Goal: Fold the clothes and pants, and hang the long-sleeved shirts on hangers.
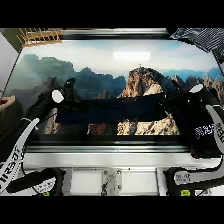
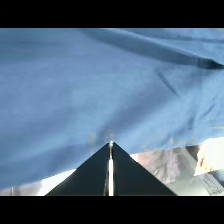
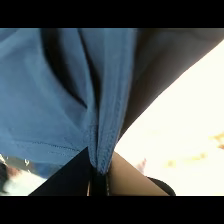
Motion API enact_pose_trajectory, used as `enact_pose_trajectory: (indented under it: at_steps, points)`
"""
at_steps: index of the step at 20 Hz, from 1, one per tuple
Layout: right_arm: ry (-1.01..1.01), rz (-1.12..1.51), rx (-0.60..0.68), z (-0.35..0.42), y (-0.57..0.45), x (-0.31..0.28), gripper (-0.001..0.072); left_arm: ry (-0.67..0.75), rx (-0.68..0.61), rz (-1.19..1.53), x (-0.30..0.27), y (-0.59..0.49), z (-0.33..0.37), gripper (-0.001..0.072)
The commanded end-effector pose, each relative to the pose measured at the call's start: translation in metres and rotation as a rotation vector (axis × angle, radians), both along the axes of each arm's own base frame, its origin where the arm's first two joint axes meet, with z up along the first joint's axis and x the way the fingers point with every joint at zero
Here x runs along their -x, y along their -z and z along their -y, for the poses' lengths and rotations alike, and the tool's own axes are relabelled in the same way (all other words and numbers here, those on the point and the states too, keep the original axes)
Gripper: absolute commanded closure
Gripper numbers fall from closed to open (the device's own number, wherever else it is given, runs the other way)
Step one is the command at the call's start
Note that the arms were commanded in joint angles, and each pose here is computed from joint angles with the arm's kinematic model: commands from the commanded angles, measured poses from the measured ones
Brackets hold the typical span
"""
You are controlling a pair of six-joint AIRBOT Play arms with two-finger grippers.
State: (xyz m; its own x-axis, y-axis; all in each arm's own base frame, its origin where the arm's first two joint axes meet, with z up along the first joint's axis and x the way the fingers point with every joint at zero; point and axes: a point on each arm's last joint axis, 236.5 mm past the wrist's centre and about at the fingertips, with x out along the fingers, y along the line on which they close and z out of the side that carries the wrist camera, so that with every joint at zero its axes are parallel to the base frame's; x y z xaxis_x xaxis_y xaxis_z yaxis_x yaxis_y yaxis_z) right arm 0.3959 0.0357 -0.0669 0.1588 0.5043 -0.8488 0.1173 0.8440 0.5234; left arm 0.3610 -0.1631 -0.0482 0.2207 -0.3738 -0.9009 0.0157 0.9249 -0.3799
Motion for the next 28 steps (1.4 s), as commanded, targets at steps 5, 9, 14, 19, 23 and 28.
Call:
enact_pose_trajectory:
  at_steps: [5, 9, 14, 19, 23, 28]
  points:
    - [-0.128, -0.021, 0.232, 0.019, -0.127, 0.014, 0.0698, 0.162, 0.089, -0.041, -0.024, 0.025, 0.124, 0.0702]
    - [-0.218, 0.092, 0.293, -0.026, -0.182, 0.003, 0.0698, 0.256, 0.144, -0.043, -0.03, 0.04, 0.203, 0.0702]
    - [-0.326, 0.221, 0.285, -0.088, -0.22, 0.003, 0.0698, 0.369, 0.136, -0.099, -0.013, 0.059, 0.248, 0.0702]
    - [-0.358, 0.266, 0.267, -0.119, -0.228, 0.004, 0.0698, 0.377, 0.127, -0.148, -0.006, 0.074, 0.257, 0.0702]
    - [-0.367, 0.268, 0.26, -0.13, -0.229, 0.007, 0.0698, 0.32, 0.139, -0.141, -0.021, 0.061, 0.247, 0.0702]
    - [-0.366, 0.262, 0.247, -0.143, -0.228, 0.01, 0.0698, 0.234, 0.118, -0.003, -0.078, -0.002, 0.185, 0.0702]
